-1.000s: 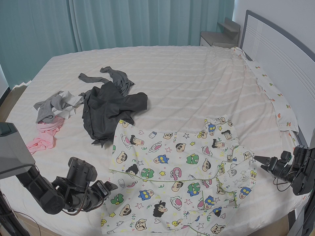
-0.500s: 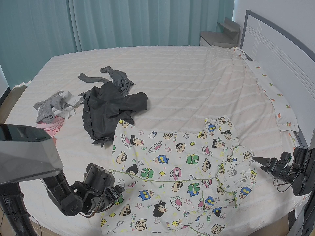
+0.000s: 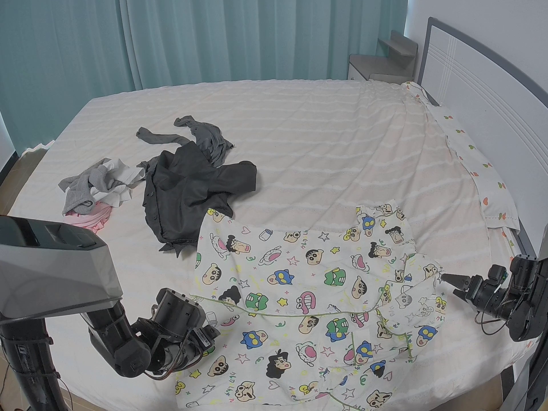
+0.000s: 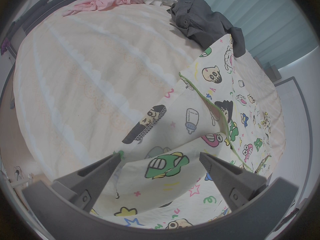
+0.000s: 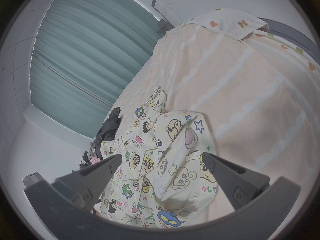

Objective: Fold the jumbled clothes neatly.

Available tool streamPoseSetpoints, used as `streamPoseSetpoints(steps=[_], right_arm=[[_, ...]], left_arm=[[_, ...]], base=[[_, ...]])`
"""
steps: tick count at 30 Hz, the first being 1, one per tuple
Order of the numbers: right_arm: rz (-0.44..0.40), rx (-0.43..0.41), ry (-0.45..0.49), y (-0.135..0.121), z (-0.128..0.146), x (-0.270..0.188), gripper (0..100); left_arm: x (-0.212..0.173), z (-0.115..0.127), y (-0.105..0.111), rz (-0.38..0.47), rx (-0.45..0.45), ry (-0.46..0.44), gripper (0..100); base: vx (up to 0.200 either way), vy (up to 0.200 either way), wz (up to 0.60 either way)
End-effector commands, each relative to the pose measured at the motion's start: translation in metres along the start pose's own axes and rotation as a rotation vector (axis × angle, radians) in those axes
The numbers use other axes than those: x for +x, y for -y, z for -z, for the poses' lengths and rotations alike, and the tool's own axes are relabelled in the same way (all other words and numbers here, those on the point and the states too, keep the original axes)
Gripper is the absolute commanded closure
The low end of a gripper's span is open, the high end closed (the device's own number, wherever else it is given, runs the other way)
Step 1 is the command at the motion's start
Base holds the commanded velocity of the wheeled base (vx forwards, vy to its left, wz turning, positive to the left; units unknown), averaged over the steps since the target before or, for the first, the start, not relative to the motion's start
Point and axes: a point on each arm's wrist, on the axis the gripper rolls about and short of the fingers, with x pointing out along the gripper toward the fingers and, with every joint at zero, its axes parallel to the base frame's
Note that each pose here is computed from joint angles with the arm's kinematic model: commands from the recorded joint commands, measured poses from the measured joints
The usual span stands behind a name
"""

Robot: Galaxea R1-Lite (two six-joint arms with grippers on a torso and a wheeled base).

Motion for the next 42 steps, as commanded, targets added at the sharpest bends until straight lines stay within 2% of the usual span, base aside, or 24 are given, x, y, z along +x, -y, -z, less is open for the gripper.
streamPoseSetpoints(steps=[1,2,3,6,16,30,37,42], right_arm=[[-0.006,-0.008,0.007,0.0,-0.001,0.001,0],[-0.006,-0.008,0.007,0.0,-0.001,0.001,0],[-0.004,-0.006,0.009,0.0,-0.001,0.0,0],[-0.003,-0.007,0.008,0.0,-0.001,0.0,0],[0.0,-0.002,0.003,0.002,0.0,0.001,0],[0.001,-0.001,0.001,0.001,0.001,0.0,0],[0.001,0.0,0.0,0.001,0.001,0.0,0],[0.001,0.0,0.0,0.001,0.001,0.0,0]], left_arm=[[-0.001,0.0,0.0,0.012,-0.002,0.004,0],[-0.001,0.0,0.001,0.021,-0.003,0.008,0],[-0.001,0.001,0.001,0.032,-0.003,0.013,100],[-0.002,0.002,0.001,0.046,0.0,0.019,100],[0.001,-0.002,-0.005,0.017,0.026,0.027,100],[-0.036,-0.047,0.006,0.141,-0.023,0.192,100],[-0.033,-0.066,-0.002,0.116,-0.052,0.238,100],[-0.032,-0.072,-0.007,0.105,-0.073,0.253,100]], base=[[0.0,0.0,0.0],[0.0,0.0,0.0],[0.0,0.0,0.0],[0.0,0.0,0.0],[0.0,0.0,0.0],[0.0,0.0,0.0],[0.0,0.0,0.0],[0.0,0.0,0.0]])
